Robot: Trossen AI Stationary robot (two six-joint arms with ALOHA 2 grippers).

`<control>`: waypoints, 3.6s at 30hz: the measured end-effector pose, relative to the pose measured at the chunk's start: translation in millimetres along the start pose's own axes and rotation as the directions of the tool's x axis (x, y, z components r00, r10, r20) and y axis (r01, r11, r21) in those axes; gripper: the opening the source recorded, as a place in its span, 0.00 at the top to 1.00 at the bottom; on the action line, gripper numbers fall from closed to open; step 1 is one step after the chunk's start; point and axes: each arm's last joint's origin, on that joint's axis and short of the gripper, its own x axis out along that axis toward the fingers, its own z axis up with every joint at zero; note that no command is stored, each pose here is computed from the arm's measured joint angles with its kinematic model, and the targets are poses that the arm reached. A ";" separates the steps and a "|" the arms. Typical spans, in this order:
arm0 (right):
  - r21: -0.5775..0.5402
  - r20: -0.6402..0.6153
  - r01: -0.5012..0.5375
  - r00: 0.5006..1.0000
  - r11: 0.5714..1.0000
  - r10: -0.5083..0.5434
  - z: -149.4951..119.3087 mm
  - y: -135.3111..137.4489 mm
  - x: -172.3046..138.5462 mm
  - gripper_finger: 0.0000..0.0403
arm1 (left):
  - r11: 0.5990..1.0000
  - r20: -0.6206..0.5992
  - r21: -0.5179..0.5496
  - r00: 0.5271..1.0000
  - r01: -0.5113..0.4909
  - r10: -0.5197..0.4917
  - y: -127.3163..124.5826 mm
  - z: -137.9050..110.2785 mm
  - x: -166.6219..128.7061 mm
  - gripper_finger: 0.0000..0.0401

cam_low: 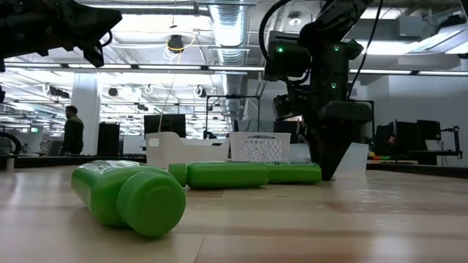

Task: Pick & Place Travel size toiletries
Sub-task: Put the silver nail cutter into the right white bin

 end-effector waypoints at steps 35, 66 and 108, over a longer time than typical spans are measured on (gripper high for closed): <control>0.177 0.465 0.026 0.879 0.984 -0.107 20.0 -57.3 -140.0 0.85 | 1.000 -0.001 0.000 1.000 0.000 0.000 0.0 -0.1 0.0 1.00; 0.404 0.177 0.096 0.967 0.910 -0.181 64.6 -228.9 -69.0 0.85 | 1.000 0.000 0.000 1.000 0.000 0.000 0.0 0.0 0.0 1.00; -0.236 0.094 -0.119 0.985 0.965 0.145 20.5 -26.1 -96.6 0.39 | 1.000 -0.001 0.000 1.000 0.000 0.000 0.0 -0.1 0.0 1.00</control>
